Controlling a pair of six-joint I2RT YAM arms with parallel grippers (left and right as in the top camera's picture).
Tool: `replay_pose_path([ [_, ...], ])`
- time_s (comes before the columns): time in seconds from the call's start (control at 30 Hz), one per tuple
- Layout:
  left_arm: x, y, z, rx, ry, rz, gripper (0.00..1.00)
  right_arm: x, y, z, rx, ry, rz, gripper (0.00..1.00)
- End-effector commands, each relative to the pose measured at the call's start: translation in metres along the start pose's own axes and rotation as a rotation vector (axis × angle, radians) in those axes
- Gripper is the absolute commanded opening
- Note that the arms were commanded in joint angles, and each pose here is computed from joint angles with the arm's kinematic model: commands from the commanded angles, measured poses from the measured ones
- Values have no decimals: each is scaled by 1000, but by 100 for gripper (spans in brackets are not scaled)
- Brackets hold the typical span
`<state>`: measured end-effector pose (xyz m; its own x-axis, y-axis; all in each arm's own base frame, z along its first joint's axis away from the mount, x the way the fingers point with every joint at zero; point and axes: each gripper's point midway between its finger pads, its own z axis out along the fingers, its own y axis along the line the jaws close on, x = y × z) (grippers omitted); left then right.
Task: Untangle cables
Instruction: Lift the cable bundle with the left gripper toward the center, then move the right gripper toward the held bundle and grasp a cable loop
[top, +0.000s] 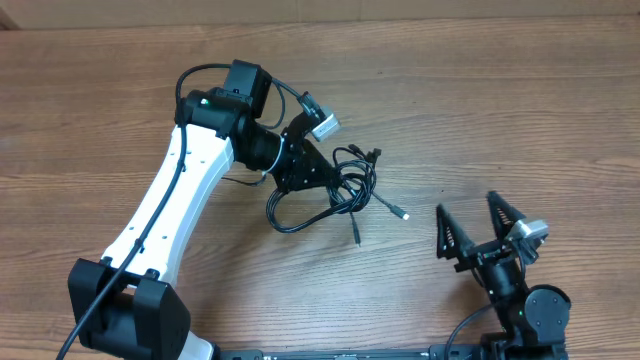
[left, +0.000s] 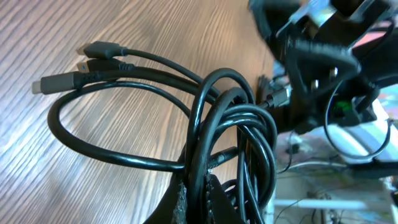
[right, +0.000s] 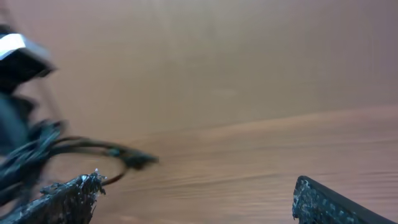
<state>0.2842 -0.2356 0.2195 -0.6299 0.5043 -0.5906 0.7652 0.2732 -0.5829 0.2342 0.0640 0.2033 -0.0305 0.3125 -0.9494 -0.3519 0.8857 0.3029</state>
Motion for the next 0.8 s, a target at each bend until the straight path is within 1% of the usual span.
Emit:
replay_pose_path([
  [0.0, -27, -35, -10, 171, -135, -16, 4, -39, 38, -11, -128, -4, 65, 100],
  [0.13, -43, -54, -20, 300, -226, 15, 4, -59, 43, -23, -69, 54, 57, 100],
  [0.2, -44, -55, -20, 305, -230, 18, 4, -70, 46, -28, -48, 71, 33, 100],
  [0.3, -43, -52, -19, 288, -222, 17, 4, -88, 52, -31, -35, 97, 43, 100],
  [0.4, -43, -52, -19, 288, -224, 23, 4, -96, 58, -30, -35, 163, 62, 100],
  [0.53, -45, -51, -19, 284, -228, 35, 4, -99, 61, -20, -18, 306, 67, 100],
  [0.63, -46, -51, -19, 280, -234, 49, 4, -98, 61, -10, 3, 431, 116, 100],
  [0.77, -47, -50, -20, 279, -236, 54, 4, -100, 71, 3, -31, 573, 184, 100],
])
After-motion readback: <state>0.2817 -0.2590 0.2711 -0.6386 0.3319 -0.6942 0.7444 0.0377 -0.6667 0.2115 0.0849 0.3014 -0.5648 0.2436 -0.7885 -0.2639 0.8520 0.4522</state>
